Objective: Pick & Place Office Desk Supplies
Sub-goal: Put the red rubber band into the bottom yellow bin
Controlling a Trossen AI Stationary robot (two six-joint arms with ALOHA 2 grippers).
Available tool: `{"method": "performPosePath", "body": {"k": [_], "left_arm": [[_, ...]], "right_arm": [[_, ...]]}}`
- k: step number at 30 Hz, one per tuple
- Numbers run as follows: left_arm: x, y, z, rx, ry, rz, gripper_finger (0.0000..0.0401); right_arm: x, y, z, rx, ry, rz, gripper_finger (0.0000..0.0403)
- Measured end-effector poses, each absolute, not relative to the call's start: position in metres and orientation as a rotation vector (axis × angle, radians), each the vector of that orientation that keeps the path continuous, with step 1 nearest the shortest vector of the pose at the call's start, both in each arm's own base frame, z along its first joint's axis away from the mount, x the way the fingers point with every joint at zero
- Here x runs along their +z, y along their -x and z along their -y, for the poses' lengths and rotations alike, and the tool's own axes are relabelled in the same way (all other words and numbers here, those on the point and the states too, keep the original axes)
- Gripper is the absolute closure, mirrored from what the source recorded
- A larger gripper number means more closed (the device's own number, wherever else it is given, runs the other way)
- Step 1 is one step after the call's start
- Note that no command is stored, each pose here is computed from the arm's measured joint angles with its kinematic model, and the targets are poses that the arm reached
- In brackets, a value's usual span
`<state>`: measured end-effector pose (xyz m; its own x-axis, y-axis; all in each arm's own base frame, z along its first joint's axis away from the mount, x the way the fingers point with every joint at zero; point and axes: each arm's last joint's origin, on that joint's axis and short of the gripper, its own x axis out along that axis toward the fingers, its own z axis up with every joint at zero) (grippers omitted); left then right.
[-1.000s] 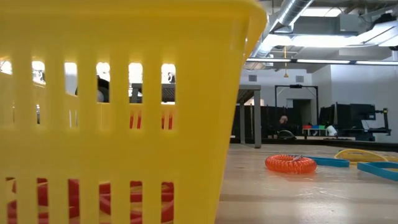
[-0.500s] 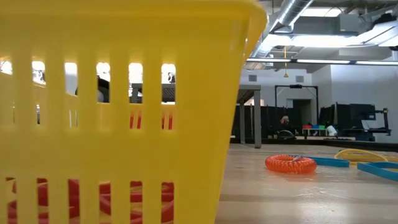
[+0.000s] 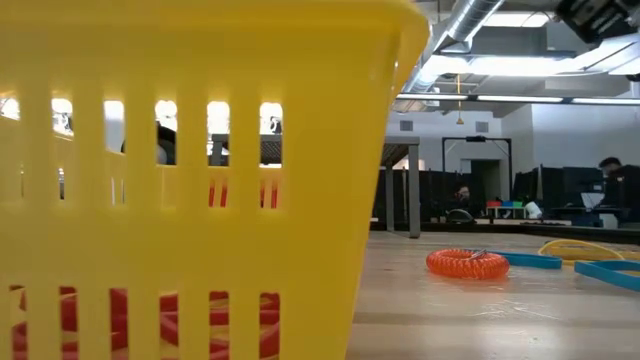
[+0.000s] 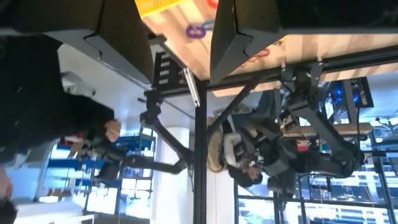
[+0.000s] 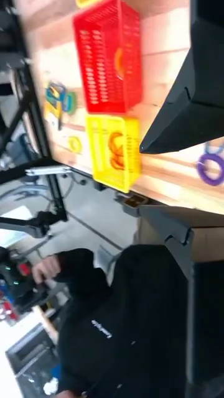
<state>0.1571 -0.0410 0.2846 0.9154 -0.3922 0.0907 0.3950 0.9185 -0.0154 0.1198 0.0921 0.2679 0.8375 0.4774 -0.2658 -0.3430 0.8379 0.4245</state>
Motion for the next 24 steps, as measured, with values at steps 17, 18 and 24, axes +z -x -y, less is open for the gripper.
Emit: {"method": "performPosePath", "body": {"k": [17, 18, 24], "left_arm": [[0.271, -0.202, 0.051, -0.406, 0.045, 0.156, 0.0248], [0.270, -0.205, 0.052, -0.406, 0.045, 0.166, 0.0248], [0.262, -0.219, 0.055, -0.406, 0.039, 0.197, 0.0248]], "right_arm": [[0.250, -0.094, -0.099, 0.420, -0.497, -0.757, 0.0266], [0.251, -0.091, -0.098, 0.409, -0.495, -0.790, 0.0266], [0.248, -0.078, -0.092, 0.311, -0.458, -0.971, 0.0266]]}}
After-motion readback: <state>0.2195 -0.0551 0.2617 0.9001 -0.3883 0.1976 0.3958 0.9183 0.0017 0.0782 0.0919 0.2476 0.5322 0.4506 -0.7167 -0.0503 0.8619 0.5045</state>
